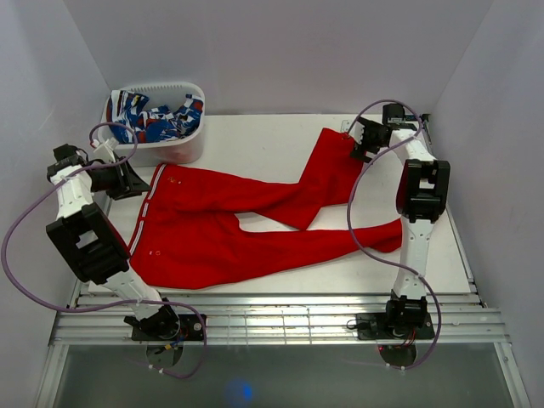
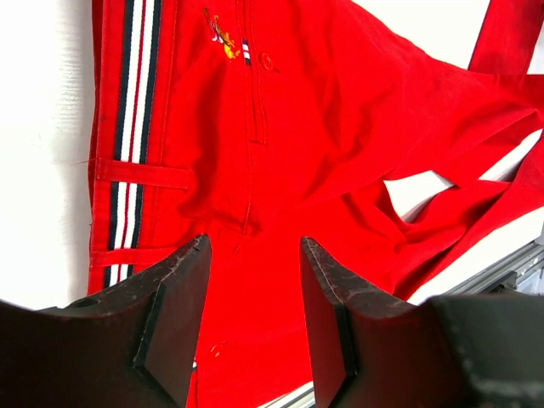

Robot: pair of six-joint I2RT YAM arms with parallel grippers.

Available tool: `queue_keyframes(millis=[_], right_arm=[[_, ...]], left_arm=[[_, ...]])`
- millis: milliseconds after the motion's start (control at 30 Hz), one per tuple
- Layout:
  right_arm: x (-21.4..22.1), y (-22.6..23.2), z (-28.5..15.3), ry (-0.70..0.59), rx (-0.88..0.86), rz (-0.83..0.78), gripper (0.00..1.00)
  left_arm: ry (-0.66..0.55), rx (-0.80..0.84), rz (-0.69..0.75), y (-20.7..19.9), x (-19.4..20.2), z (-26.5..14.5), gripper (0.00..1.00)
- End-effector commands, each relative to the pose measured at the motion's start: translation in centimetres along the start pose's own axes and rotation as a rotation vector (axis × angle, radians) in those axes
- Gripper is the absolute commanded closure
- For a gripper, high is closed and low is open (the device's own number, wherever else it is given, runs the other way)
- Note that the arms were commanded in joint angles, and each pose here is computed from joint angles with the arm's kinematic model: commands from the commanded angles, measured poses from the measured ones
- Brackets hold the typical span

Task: Fold and stack the trousers
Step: Flatten the trousers out

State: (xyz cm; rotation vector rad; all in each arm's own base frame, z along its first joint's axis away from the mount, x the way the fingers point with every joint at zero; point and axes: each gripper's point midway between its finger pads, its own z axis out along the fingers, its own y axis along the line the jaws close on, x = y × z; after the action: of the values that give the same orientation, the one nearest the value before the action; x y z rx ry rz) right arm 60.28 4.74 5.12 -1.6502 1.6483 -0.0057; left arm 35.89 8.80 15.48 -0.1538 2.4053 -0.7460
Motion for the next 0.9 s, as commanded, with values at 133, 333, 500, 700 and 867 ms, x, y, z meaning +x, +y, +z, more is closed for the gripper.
queue_keyframes(millis=[133, 333, 500, 700, 867], right_arm=[[0.8, 7.6, 3.6, 0.089, -0.272, 0.210, 0.03], [4.6, 13.9, 2.1, 0.294, -0.455, 0.322, 0.21], [5.0, 12.4, 0.8, 0.327, -0.414, 0.438, 0.17], [4.4, 12.5, -0.9, 0.362, -0.423, 0.479, 0.04], [3.1, 13.0, -3.2, 0.378, -0.450, 0.517, 0.11]], left_arm=[[-0.057, 0.016, 0.015, -2.0, -1.7, -1.6, 0.44], [-0.077, 0.027, -0.009, -2.3, -3.1, -1.8, 0.44], [-0.080, 0.038, -0.009, -2.9, -3.1, -2.2, 0.44], [-0.069, 0.029, 0.031, -3.5, -2.6, -3.0, 0.44], [-0.069, 0.030, 0.066, -4.2, -1.7, -3.5, 0.44]])
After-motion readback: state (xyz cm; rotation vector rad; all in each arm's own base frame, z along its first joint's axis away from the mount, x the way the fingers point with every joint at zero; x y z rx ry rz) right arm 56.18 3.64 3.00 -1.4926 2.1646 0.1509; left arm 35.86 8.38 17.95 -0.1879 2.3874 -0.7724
